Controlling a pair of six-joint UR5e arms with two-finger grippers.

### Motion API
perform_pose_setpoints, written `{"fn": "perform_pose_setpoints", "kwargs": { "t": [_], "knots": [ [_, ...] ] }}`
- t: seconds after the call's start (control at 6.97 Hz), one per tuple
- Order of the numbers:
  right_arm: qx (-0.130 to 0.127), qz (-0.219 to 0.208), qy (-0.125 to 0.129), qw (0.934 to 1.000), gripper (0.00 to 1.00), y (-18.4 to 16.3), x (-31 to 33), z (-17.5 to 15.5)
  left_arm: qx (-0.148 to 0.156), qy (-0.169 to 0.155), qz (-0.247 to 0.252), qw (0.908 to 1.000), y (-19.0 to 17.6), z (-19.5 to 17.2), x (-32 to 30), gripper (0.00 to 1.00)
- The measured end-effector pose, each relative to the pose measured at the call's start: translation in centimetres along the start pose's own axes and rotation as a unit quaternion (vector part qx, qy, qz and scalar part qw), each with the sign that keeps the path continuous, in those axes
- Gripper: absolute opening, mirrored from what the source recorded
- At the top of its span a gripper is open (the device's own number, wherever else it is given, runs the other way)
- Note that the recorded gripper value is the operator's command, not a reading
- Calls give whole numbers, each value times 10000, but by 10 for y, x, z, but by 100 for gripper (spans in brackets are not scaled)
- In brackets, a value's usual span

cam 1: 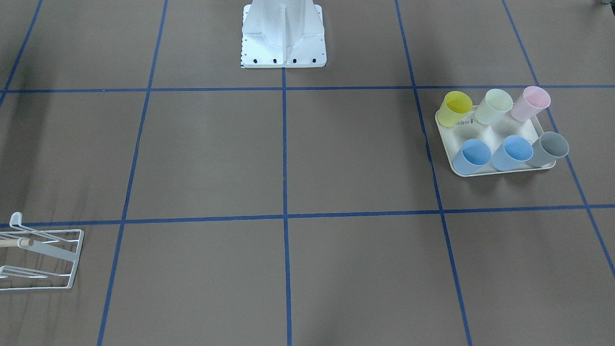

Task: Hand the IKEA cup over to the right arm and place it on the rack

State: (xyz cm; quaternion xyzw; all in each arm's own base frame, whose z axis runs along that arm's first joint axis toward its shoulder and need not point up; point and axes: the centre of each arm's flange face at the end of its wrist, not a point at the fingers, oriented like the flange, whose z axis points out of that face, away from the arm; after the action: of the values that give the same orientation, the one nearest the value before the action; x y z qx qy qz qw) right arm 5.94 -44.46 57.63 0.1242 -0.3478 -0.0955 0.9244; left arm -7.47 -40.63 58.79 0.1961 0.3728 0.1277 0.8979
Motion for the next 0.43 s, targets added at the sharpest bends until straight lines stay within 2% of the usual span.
{"fn": "perform_pose_setpoints", "kwargs": {
  "t": [0.14,0.43],
  "knots": [
    [176,-101,-37,9998,99,-7,-15,-16,317,-63,338,9989,-9,-6,5,100],
    [379,-413,-270,9981,99,-23,-47,-30,968,-183,1031,9898,-35,-17,12,100]
  ]
}}
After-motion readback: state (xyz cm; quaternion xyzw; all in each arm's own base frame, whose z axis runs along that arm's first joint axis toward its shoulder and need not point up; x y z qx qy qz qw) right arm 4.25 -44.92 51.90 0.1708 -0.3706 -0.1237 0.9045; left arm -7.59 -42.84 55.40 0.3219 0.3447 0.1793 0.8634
